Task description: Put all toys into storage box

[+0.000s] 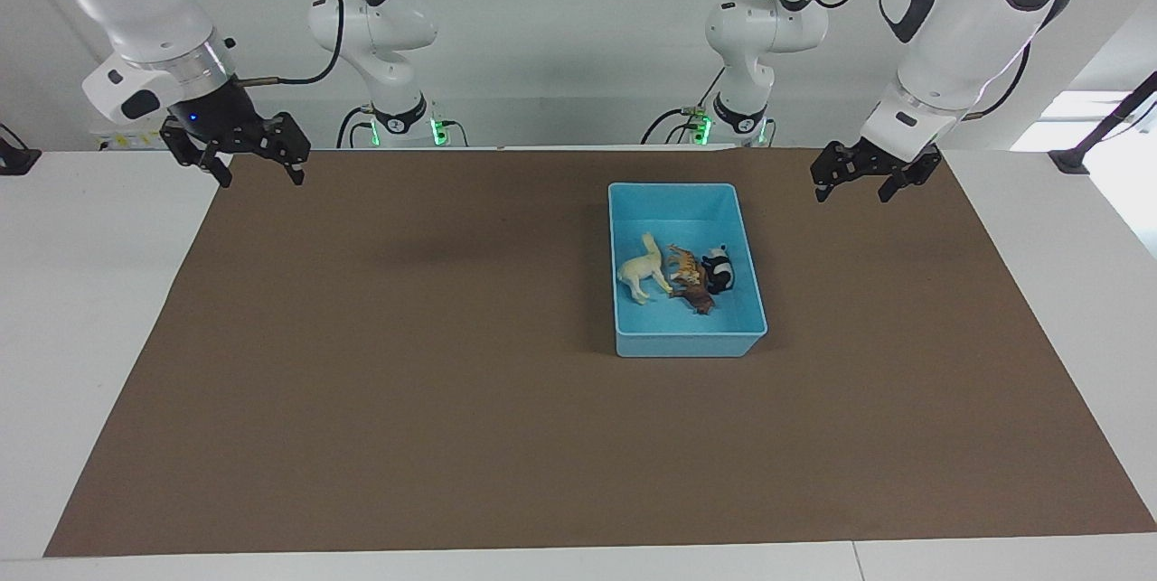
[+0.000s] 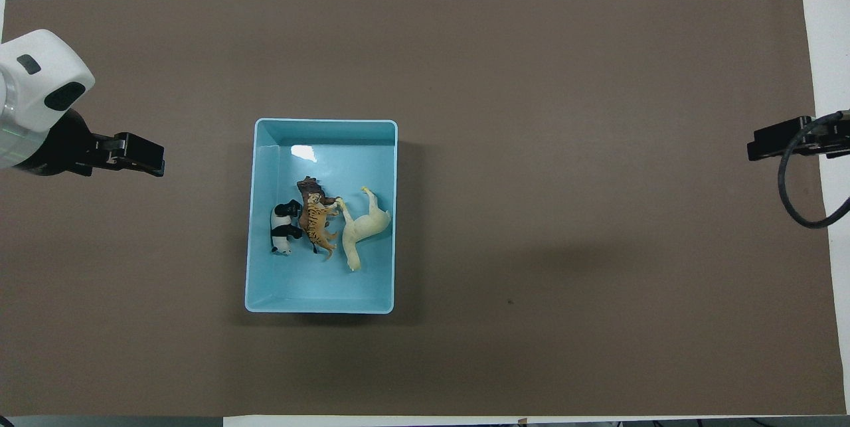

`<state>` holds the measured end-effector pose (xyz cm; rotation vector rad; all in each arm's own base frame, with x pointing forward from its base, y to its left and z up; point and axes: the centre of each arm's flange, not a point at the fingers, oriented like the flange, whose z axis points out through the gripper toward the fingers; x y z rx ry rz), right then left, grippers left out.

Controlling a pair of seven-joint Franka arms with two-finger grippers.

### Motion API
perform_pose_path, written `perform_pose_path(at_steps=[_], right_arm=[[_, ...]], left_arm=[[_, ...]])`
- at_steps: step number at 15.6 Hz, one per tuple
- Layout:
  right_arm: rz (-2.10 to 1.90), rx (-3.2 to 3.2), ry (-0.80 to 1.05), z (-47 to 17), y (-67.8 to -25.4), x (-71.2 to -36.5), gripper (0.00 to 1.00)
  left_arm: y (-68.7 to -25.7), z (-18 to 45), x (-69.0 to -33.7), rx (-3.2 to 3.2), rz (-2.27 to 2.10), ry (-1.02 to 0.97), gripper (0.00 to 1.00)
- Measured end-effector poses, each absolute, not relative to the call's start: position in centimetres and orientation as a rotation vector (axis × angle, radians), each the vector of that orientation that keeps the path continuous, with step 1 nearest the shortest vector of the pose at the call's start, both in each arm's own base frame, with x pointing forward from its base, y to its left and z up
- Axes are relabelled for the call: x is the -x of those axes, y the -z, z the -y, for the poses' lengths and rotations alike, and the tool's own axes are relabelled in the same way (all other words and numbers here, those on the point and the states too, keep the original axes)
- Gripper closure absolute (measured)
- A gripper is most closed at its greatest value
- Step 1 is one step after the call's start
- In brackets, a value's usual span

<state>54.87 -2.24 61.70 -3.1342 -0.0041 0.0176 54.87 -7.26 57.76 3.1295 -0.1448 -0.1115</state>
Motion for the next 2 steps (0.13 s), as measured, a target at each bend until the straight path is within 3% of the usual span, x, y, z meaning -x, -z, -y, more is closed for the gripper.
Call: perform_pose_path(at_steps=[2], right_arm=[[0.004, 3.146, -0.017, 2.37, -61.64, -54.87, 0.00]], left_arm=[[-57.74, 7.26, -54.85, -3.130, 0.145, 0.115, 0.00]])
